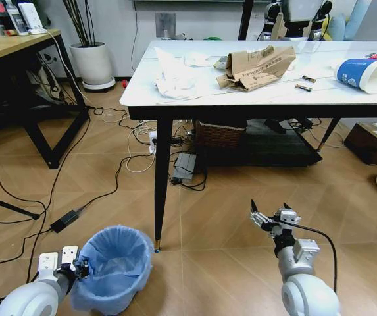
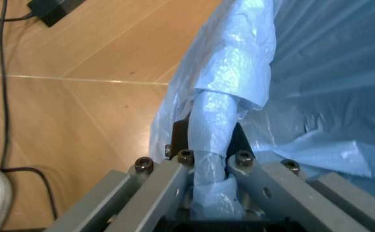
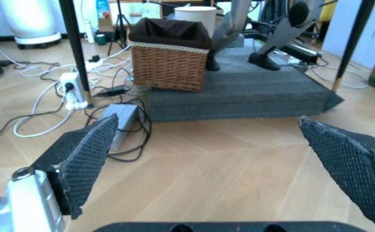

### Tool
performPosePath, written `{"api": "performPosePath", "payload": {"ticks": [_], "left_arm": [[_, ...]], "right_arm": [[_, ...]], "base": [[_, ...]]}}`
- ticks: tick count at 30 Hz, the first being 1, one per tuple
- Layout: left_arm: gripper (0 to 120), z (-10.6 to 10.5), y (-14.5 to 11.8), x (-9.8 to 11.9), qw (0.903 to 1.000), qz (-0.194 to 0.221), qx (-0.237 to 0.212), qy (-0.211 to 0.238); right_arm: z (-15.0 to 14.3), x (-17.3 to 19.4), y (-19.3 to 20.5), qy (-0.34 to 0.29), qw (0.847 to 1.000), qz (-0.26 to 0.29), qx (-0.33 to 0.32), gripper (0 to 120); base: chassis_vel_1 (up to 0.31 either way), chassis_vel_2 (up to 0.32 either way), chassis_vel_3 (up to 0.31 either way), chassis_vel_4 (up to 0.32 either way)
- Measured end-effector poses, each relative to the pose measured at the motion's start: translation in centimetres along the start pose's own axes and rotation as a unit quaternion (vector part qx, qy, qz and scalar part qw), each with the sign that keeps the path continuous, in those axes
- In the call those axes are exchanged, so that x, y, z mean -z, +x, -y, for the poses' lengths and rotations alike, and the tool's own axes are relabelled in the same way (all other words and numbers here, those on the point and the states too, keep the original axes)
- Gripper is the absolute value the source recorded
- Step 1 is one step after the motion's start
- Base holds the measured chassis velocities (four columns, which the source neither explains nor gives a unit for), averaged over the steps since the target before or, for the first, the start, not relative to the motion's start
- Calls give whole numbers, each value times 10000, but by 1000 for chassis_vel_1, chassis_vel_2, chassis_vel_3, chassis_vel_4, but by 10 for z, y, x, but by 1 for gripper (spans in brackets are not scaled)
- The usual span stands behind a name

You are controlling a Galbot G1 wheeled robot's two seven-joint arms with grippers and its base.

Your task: Pick up the trash bin and place the trash from the table into it.

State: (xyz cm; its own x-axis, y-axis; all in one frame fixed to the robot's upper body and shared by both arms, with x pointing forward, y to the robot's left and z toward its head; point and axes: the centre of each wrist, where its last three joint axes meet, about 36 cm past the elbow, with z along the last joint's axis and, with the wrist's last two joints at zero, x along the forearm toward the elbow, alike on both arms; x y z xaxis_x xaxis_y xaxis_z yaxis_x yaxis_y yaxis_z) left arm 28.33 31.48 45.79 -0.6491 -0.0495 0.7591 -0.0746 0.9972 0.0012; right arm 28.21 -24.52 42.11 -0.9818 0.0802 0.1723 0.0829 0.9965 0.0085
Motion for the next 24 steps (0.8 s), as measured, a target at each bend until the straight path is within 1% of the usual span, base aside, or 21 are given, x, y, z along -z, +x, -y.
{"api": "performPosePath", "payload": {"ticks": [1,2,3,6,8,9,11,12,13,16,20,24], "left_arm": [[0,2,2,1,10000,16,-16,17],[0,10,14,6,9999,88,-68,77],[0,10,14,6,9999,88,-68,77],[0,28,42,20,9994,319,-164,25],[0,38,59,28,9990,394,-208,-20],[0,38,59,28,9990,394,-208,-20],[0,47,77,34,9984,463,-305,-116],[0,50,84,36,9985,406,-347,-121],[0,50,84,36,9985,406,-347,-121],[0,50,87,38,9996,-19,-268,-32],[0,50,87,38,9997,-87,-209,-108],[0,50,86,39,9996,-119,-249,-104]], "right_arm": [[1,1,1,6,10000,-2,-7,100],[2,3,5,25,10000,-4,-26,100],[2,3,5,25,10000,-4,-26,100],[3,7,14,47,10000,-47,-45,100],[3,7,19,53,9999,-84,-53,100],[3,7,19,53,9999,-84,-53,100],[2,6,24,64,9999,-120,-78,100],[2,6,27,67,9998,-131,-94,100],[2,6,27,67,9998,-131,-94,100],[1,7,33,78,9998,-139,-136,100],[0,7,36,88,9997,-152,-167,100],[-1,8,40,115,9996,-162,-195,100]], "base": [[0,0,0,0],[0,0,0,0],[0,0,0,0],[0,0,0,0],[0,0,0,0],[0,0,0,0],[0,0,0,0],[0,0,0,0],[0,0,0,0],[0,0,0,0],[0,0,0,0],[0,0,0,0]]}}
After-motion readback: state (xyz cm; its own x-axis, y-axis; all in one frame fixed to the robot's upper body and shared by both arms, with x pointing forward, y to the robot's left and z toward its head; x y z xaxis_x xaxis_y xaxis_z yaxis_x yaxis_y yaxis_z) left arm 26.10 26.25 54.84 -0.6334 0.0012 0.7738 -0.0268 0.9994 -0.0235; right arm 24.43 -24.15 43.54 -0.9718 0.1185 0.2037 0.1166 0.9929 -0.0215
